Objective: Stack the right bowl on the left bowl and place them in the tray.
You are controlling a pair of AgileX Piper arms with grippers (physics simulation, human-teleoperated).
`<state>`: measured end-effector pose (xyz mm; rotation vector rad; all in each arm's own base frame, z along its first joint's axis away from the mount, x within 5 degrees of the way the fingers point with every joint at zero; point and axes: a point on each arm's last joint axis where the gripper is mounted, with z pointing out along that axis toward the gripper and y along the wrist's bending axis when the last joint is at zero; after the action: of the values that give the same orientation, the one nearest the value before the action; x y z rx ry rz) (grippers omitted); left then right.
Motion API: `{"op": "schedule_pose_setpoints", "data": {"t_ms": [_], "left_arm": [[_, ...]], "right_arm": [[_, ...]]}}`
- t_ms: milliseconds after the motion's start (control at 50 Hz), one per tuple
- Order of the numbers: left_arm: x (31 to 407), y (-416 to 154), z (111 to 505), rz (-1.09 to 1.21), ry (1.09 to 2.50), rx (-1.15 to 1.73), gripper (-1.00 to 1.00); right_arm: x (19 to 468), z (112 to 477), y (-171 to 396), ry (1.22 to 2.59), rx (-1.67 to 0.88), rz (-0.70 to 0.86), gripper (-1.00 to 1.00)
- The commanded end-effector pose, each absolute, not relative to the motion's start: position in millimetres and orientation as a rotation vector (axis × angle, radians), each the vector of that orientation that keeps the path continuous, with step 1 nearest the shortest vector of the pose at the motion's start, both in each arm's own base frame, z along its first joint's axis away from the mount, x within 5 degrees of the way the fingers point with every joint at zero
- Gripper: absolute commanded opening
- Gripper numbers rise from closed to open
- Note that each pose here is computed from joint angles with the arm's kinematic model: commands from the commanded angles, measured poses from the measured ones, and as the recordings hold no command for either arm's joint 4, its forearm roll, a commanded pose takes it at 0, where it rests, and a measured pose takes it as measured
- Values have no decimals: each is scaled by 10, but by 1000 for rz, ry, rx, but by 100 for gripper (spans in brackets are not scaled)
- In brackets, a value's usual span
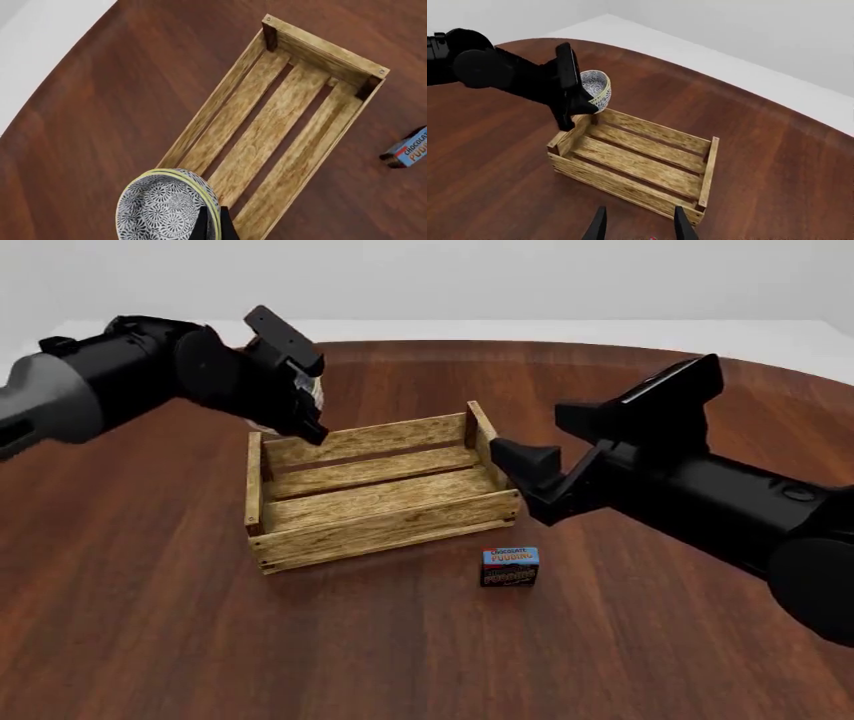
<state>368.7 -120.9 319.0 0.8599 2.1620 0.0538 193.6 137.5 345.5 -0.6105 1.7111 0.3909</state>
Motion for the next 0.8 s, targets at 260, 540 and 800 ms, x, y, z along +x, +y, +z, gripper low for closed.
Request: {"op": "schedule_pose_setpoints", "data": {"t_ms": [260,540,800], "left_arm": [[3900,-1275,3126,39,2175,805,-100],[3900,-1275,3126,39,2175,805,-100],[4022,-1351,3026,34,2204,826,-100]], "right_arm": [[1928,3467,1353,1713,-601,392,100],[1928,3467,1353,1713,-601,392,100],[1919,3474,1351,1712,-603,392,100]]}}
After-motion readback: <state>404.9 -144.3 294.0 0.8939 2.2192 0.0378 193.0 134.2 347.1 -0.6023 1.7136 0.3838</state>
